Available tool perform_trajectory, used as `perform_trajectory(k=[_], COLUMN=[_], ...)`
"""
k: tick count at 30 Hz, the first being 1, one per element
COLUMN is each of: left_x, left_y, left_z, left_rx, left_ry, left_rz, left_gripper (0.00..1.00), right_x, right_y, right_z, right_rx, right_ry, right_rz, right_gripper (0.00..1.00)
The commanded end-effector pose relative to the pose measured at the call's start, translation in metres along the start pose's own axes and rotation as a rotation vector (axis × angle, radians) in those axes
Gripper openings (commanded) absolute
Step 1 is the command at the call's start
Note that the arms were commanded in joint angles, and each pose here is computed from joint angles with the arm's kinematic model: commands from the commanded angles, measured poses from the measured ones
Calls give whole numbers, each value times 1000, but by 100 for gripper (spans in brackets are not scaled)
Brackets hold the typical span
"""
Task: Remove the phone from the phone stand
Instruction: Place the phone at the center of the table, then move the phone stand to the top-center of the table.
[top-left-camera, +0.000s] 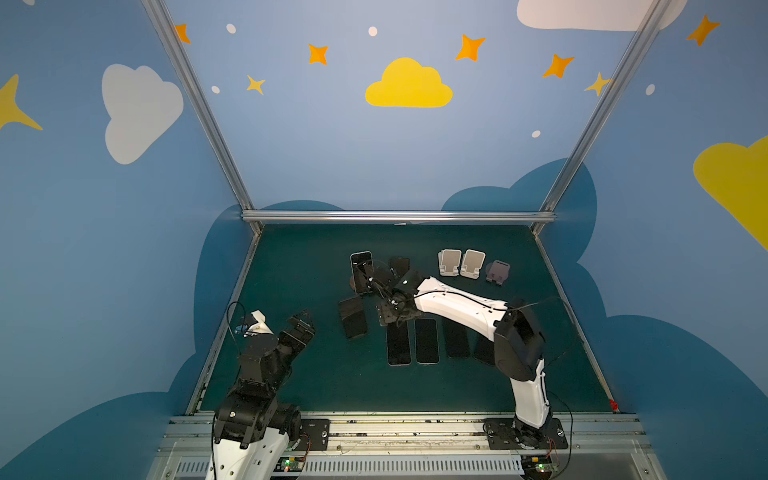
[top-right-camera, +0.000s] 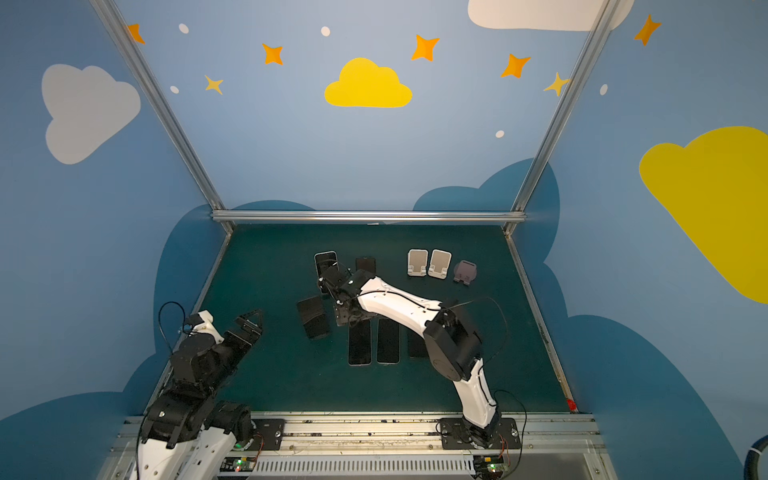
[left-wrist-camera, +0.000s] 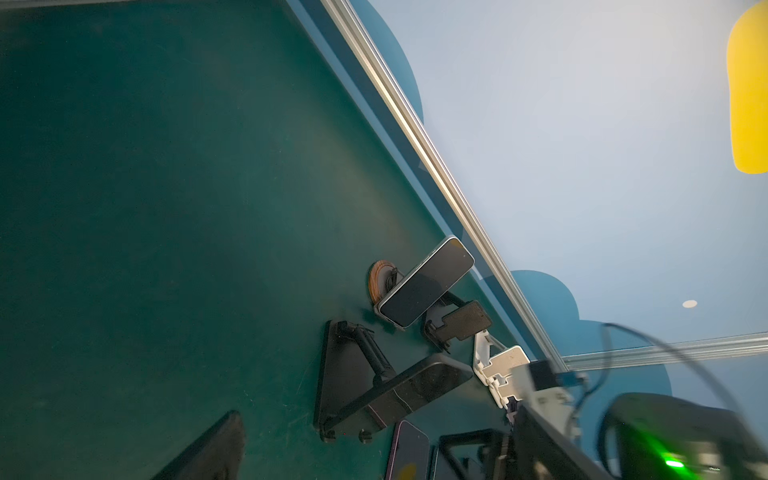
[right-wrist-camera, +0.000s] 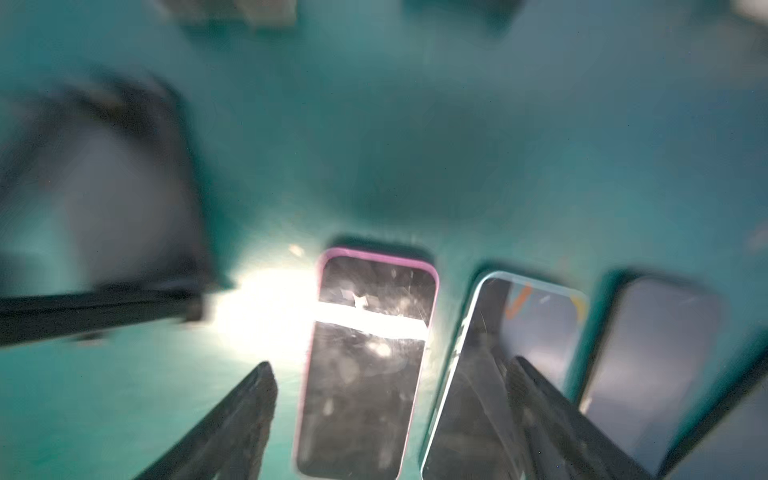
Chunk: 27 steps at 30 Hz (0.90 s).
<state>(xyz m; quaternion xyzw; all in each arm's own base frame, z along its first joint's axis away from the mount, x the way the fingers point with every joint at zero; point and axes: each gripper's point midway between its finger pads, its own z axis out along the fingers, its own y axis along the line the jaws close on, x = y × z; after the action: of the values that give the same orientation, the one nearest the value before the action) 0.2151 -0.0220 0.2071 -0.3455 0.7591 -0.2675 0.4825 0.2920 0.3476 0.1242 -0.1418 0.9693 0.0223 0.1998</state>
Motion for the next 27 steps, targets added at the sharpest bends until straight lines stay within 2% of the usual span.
perform_trajectory(k=[1, 5, 10, 14, 27], left_x=[-7, -9, -11, -7, -3], left_y=[-5, -3, 1, -1, -7], left_z=[-4, -6, -10, -10, -6], left_rx=[1, -17, -14, 0, 29], left_ry=[-19, -27, -51, -32, -14], left_rz=[14, 31, 19, 11, 21], left_gripper=[100, 100, 100, 100, 100], right_x=[-44, -70, -98, -113, -146], right_y=[-18, -27, -33, -34, -56], right_z=[-25, -18, 3, 24, 79], right_rx=[-11, -58, -35, -10, 26], right_ry=[-139, -170, -213, -199, -207], right_rz=[20, 63, 48, 25, 96], right_gripper=[89, 91, 91, 92, 92])
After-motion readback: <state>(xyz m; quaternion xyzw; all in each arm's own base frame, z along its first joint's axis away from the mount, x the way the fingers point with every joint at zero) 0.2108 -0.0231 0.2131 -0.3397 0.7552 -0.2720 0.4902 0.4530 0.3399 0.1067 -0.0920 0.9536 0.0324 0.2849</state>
